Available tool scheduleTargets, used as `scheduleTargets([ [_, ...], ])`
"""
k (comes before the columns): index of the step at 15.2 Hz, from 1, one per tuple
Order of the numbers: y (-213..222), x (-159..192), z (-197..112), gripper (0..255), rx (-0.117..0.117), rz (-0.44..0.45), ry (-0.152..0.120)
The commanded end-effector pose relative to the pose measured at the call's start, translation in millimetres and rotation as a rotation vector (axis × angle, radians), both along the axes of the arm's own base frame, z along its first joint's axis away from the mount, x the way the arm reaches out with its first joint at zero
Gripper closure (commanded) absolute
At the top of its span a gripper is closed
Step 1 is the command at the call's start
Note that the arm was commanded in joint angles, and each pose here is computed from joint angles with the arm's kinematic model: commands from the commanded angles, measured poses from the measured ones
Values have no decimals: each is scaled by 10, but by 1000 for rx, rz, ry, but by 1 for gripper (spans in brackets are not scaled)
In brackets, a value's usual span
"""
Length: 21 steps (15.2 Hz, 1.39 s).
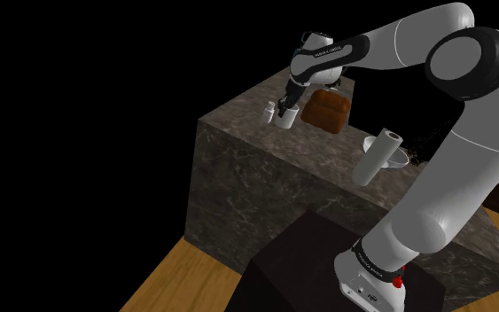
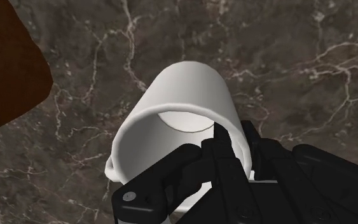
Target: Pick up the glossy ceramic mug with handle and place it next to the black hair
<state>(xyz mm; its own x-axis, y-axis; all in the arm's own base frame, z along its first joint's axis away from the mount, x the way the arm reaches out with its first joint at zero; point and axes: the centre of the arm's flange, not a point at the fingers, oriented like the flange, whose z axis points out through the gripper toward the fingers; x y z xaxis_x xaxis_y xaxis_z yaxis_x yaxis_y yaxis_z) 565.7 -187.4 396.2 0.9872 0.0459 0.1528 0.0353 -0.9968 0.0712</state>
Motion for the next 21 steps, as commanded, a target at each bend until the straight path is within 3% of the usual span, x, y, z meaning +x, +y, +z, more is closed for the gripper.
scheduleTargets([
  [1,1,1,1,255,0,0,0],
  [21,1,1,1057,255,0,0,0],
])
